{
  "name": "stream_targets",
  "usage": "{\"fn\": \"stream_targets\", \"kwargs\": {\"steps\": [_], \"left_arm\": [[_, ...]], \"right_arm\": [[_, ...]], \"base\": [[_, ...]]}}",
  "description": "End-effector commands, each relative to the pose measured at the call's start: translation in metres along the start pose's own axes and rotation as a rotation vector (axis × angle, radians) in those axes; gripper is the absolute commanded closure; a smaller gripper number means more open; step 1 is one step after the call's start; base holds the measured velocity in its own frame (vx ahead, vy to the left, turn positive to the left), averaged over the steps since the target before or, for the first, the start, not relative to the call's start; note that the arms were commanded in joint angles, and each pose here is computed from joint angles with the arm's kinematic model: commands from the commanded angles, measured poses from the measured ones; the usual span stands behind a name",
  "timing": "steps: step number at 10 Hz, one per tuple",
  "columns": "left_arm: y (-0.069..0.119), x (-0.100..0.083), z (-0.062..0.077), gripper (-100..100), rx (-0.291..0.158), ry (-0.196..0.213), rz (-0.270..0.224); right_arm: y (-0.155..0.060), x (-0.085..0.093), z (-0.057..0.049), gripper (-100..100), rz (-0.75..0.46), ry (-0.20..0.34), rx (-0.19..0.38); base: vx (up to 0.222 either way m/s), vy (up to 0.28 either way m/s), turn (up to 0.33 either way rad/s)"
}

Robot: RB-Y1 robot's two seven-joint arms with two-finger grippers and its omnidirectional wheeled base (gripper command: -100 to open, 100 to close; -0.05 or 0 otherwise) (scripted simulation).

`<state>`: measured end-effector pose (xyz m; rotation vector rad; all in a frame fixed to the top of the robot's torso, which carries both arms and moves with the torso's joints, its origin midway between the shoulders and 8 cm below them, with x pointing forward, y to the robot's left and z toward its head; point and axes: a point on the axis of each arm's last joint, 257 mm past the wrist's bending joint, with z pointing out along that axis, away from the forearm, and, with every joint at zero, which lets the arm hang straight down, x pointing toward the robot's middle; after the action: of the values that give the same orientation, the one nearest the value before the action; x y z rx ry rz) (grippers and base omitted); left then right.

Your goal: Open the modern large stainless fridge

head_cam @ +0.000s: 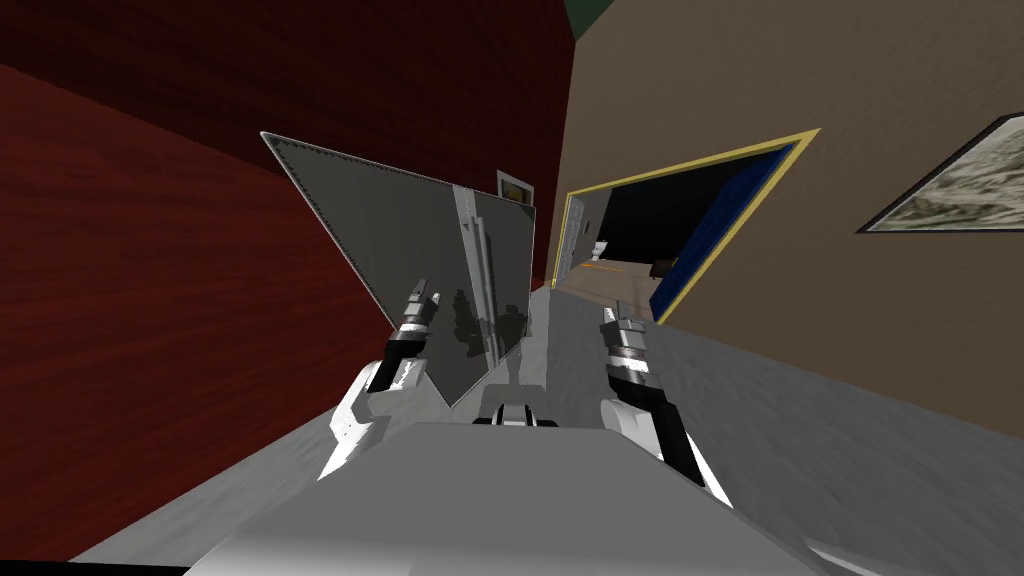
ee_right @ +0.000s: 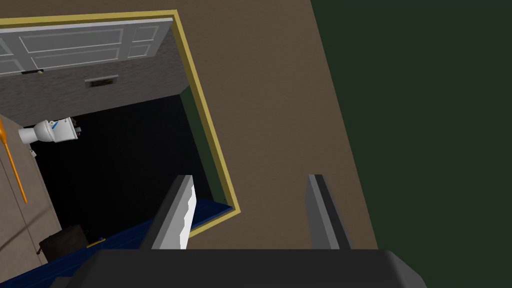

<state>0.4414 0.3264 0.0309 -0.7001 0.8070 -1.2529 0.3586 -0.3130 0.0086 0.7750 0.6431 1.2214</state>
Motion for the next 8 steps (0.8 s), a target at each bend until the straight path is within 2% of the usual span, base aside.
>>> {"fn": "stream_targets", "kwargs": {"steps": [1, 2, 3, 4, 5, 6, 7, 8], "left_arm": [[-0.005, -0.009, 0.022, -100, 0.000, -0.016, 0.028], [-0.003, -0.022, 0.032, -100, -0.014, -0.034, 0.058], [-0.009, -0.021, 0.039, -100, -0.002, -0.036, 0.053], [-0.008, -0.035, 0.049, -100, -0.015, -0.061, 0.082], [-0.014, -0.034, 0.056, -100, -0.003, -0.064, 0.076], [-0.016, -0.050, 0.067, -100, -0.015, -0.096, 0.101], [-0.022, -0.049, 0.072, -100, -0.003, -0.098, 0.096], [-0.024, -0.066, 0.082, -100, -0.012, -0.133, 0.120]], "right_arm": [[0.000, 0.000, 0.000, 0, 0.000, 0.000, 0.000], [0.000, 0.000, 0.000, 0, 0.000, 0.000, 0.000], [0.000, 0.000, 0.000, 0, 0.000, 0.000, 0.000], [0.000, 0.000, 0.000, 0, 0.000, 0.000, 0.000], [0.000, 0.000, 0.000, 0, 0.000, 0.000, 0.000], [0.000, 0.000, 0.000, 0, 0.000, 0.000, 0.000], [0.000, 0.000, 0.000, 0, 0.000, 0.000, 0.000], [0.000, 0.000, 0.000, 0, 0.000, 0.000, 0.000]], "base": [[-0.036, -0.056, -0.065], [-0.037, -0.057, -0.127], [-0.026, -0.049, -0.062], [-0.023, -0.056, -0.127], [-0.020, -0.055, -0.071], [-0.031, -0.070, -0.142], [-0.026, -0.067, -0.064], [-0.028, -0.090, -0.130]]}}
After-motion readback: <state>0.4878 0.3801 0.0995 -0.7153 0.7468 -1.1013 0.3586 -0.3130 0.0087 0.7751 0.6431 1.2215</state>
